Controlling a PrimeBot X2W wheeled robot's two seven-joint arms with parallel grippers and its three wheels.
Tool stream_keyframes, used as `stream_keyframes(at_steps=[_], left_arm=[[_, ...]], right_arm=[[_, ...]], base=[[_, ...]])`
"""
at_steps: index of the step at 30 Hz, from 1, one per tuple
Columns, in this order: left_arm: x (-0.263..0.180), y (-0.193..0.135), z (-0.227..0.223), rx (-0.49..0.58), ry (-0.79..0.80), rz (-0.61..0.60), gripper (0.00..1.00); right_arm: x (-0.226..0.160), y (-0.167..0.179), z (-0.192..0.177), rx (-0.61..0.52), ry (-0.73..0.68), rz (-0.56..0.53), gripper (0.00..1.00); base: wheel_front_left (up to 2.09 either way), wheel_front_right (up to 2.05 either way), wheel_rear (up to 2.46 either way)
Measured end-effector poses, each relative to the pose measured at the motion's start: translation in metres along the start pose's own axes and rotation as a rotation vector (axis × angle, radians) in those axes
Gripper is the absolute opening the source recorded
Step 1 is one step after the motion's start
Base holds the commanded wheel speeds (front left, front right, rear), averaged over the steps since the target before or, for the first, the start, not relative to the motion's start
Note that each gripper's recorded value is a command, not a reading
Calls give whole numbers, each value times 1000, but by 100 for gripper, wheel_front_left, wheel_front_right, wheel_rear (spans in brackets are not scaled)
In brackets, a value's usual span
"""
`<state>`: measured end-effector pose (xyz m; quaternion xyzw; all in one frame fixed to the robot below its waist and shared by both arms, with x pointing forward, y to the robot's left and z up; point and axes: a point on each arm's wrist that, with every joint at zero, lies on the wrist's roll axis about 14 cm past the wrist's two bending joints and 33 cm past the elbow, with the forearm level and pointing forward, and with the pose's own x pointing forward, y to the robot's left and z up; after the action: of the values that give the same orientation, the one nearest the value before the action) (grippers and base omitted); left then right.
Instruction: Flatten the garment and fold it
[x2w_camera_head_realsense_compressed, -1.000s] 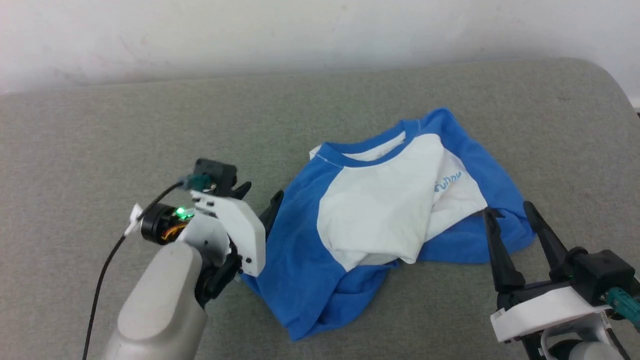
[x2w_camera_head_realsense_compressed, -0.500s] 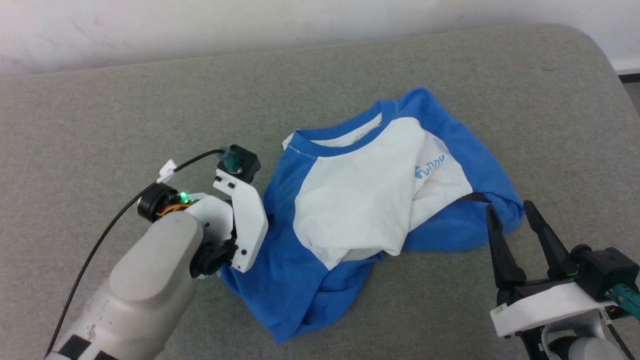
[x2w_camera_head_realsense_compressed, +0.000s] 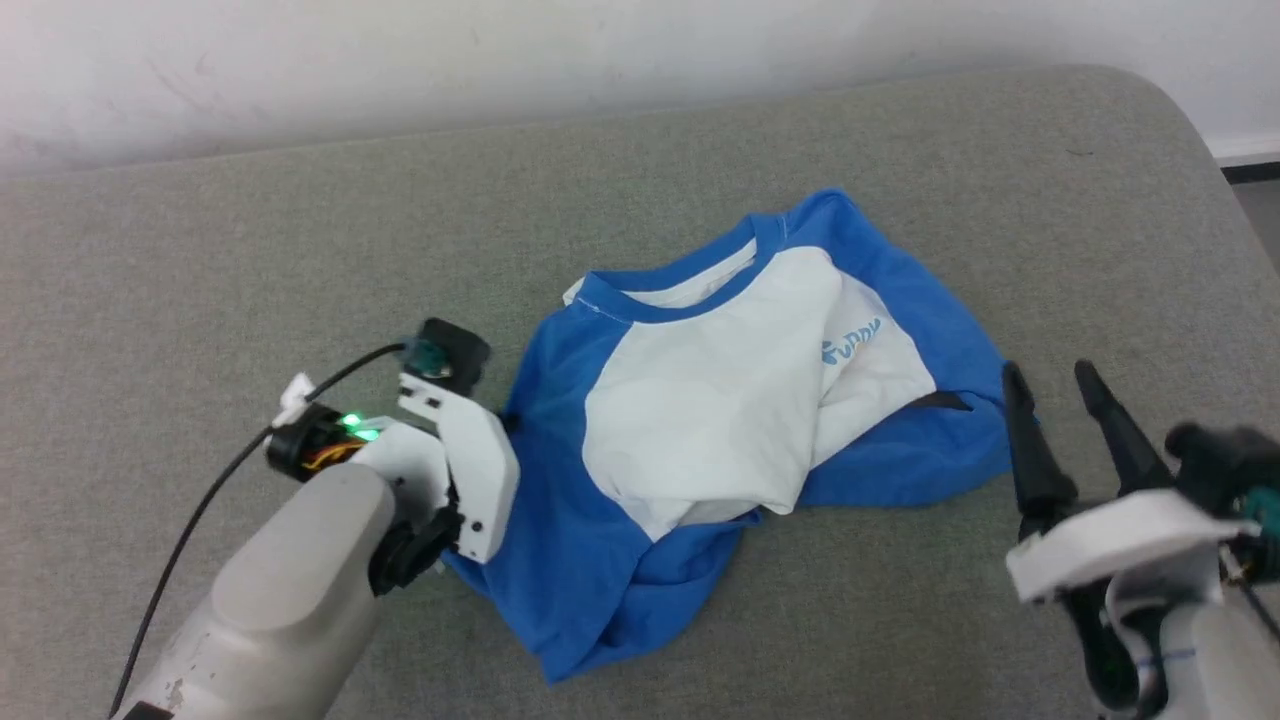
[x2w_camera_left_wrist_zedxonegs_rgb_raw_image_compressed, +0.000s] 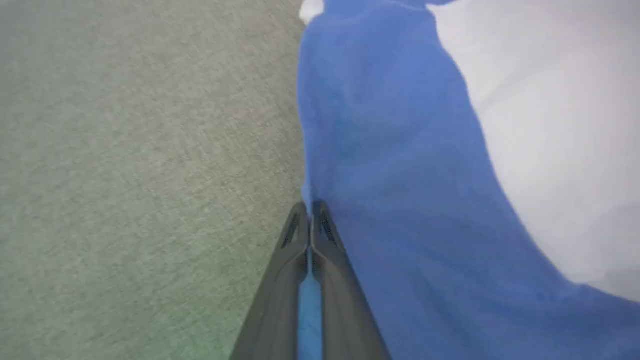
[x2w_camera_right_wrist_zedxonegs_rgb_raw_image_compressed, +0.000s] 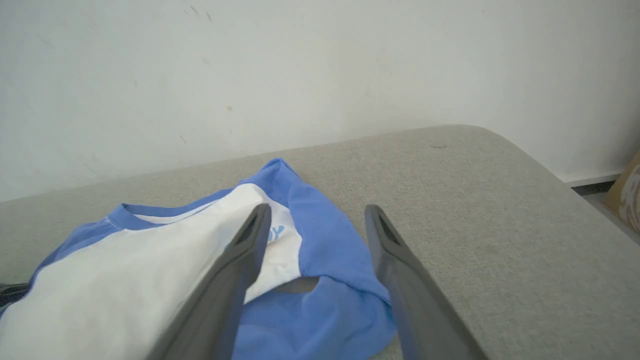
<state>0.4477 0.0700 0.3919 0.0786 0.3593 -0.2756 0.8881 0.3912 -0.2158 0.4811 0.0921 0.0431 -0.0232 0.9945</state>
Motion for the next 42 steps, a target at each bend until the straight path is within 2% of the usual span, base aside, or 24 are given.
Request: stream_keyframes(at_steps=[4, 8, 17, 22, 27, 33, 34, 35, 36, 37, 42], left_arm=[[-9, 22, 18, -48, -121, 87, 0], [-17, 33, 34, -71, -215, 124, 0], [-29, 54, 53, -121, -335, 180, 0], [-26, 59, 51, -135, -349, 179, 0], [-20, 64, 44, -148, -341, 181, 0], [-17, 71, 32, -166, -317, 195, 0], [-17, 72, 31, -168, -314, 196, 0], [-17, 73, 29, -170, -312, 198, 0], [-16, 73, 28, -174, -311, 199, 0], [-16, 73, 28, -177, -312, 198, 0], [-18, 75, 28, -182, -324, 203, 0]], right_arm=[[28, -13, -1, 15, 57, -8, 100], [65, -18, -1, 23, 138, 10, 100], [127, 9, -34, -48, 455, 113, 100], [144, 15, -63, -95, 620, 134, 100], [145, 21, -99, -133, 787, 153, 100], [153, 26, -109, -198, 873, 185, 100], [152, 27, -111, -210, 883, 192, 92], [153, 28, -112, -212, 891, 196, 48], [152, 28, -113, -213, 900, 201, 17], [152, 30, -114, -211, 910, 208, 0], [152, 39, -110, -202, 896, 241, 0]], base=[[0, 0, 0], [0, 0, 0], [0, 0, 0], [0, 0, 0], [0, 0, 0], [0, 0, 0], [0, 0, 0], [0, 0, 0], [0, 0, 0], [0, 0, 0], [0, 0, 0]])
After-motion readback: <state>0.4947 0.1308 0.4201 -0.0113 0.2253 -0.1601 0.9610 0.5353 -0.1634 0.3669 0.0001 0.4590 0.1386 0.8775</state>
